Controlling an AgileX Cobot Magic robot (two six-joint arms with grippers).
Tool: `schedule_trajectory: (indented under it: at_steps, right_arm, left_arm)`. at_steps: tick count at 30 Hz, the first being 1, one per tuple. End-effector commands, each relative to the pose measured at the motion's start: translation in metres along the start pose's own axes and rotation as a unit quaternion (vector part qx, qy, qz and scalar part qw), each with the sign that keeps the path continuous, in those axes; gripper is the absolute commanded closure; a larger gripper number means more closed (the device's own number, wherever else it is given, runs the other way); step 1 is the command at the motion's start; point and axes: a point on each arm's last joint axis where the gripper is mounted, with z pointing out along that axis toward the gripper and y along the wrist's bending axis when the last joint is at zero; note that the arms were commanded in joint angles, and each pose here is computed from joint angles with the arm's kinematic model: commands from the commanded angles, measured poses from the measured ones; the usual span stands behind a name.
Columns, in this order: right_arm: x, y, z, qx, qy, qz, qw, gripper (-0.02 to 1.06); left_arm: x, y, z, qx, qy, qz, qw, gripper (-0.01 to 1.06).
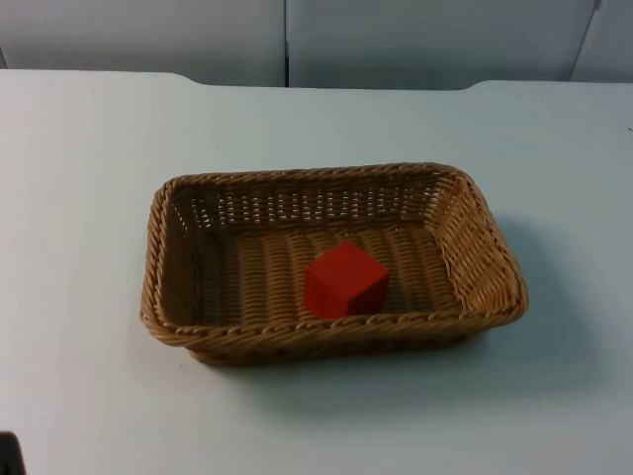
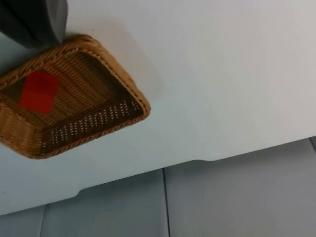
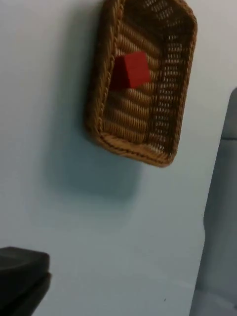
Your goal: Pick up the basket with the left hand and place the cube into the basket with the right hand.
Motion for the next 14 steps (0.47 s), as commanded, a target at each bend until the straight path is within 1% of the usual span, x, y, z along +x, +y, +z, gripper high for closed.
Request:
schedule_trajectory:
  at_steps: [1, 4, 6, 8, 10, 11, 12, 14]
  right_arm:
    - [-0.001, 0.000, 0.001, 0.024, -0.005, 0.015, 0.9996, 1.05]
    - [-0.002, 0.001, 0.001, 0.058, -0.002, 0.031, 0.9978, 1.05]
    - [-0.002, 0.001, 0.002, 0.066, -0.001, 0.035, 0.9972, 1.05]
    - [-0.002, 0.001, 0.002, 0.076, 0.000, 0.040, 0.9963, 1.05]
    - [-0.002, 0.001, 0.002, 0.079, 0.000, 0.042, 0.9960, 1.05]
    - [-0.002, 0.001, 0.002, 0.079, 0.000, 0.042, 0.9960, 1.05]
    - [-0.002, 0.001, 0.002, 0.079, 0.000, 0.042, 0.9960, 1.05]
    - [-0.002, 0.001, 0.002, 0.079, 0.000, 0.042, 0.9960, 1.05]
  left_arm:
    - [0.001, 0.002, -0.003, -0.015, 0.007, -0.004, 1.000, 1.05]
    - [0.003, 0.005, -0.003, -0.030, 0.017, -0.029, 0.999, 1.05]
    - [0.005, 0.006, -0.002, -0.035, 0.026, -0.030, 0.999, 1.05]
    - [0.007, 0.010, -0.003, -0.051, 0.038, -0.033, 0.997, 1.05]
    - [0.009, 0.013, -0.004, -0.064, 0.047, -0.023, 0.997, 1.05]
    - [0.009, 0.013, -0.004, -0.064, 0.047, -0.023, 0.997, 1.05]
    - [0.012, 0.014, -0.004, -0.068, 0.060, -0.024, 0.996, 1.05]
    - [0.013, 0.013, -0.004, -0.069, 0.067, -0.046, 0.994, 1.05]
